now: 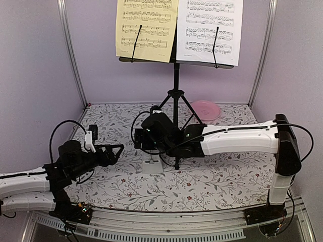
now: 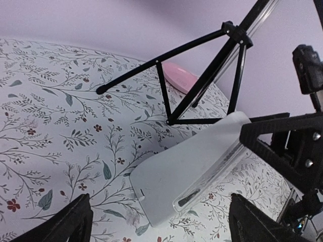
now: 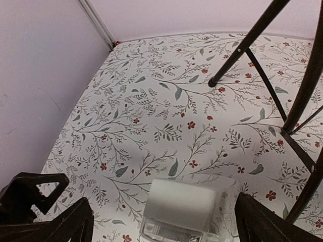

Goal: Set up the instrument practice props

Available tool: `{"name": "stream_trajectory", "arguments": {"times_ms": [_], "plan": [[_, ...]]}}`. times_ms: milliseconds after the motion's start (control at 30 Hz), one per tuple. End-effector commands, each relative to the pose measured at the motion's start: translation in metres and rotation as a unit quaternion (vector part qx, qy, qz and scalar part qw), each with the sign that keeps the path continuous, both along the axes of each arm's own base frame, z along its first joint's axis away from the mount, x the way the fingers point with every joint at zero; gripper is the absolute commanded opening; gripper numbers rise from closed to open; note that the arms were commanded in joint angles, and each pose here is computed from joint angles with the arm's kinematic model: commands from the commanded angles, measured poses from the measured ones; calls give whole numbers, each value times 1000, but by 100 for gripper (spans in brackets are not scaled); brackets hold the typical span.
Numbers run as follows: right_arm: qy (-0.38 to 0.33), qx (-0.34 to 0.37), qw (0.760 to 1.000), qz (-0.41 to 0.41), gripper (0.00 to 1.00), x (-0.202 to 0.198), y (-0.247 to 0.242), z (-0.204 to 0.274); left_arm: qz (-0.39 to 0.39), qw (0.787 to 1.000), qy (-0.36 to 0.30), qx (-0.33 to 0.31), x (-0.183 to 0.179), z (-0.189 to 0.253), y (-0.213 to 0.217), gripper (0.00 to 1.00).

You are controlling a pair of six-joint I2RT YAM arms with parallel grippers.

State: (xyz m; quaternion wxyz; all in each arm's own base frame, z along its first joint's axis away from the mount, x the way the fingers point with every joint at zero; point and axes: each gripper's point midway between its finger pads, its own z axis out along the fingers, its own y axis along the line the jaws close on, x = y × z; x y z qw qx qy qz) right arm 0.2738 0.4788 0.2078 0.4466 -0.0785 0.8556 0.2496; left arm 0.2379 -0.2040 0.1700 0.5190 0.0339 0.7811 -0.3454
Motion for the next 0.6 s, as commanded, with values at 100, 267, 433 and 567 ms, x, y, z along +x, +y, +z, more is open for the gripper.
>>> {"name": "stream_trajectory", "arguments": {"times_ms": [100, 267, 433, 567], "plan": [[5, -55, 995, -87, 97, 14, -19, -42, 59, 998, 18, 27, 9, 1, 28, 94], [-5, -64, 995, -82, 89, 17, -12, -49, 104, 991, 53, 57, 16, -12, 41, 99], [-20, -66, 995, -70, 80, 18, -10, -49, 125, 986, 73, 78, 22, -23, 44, 99], [-39, -55, 997, -24, 69, 12, -4, -42, 113, 984, 86, 104, 24, -32, 39, 99]]}}
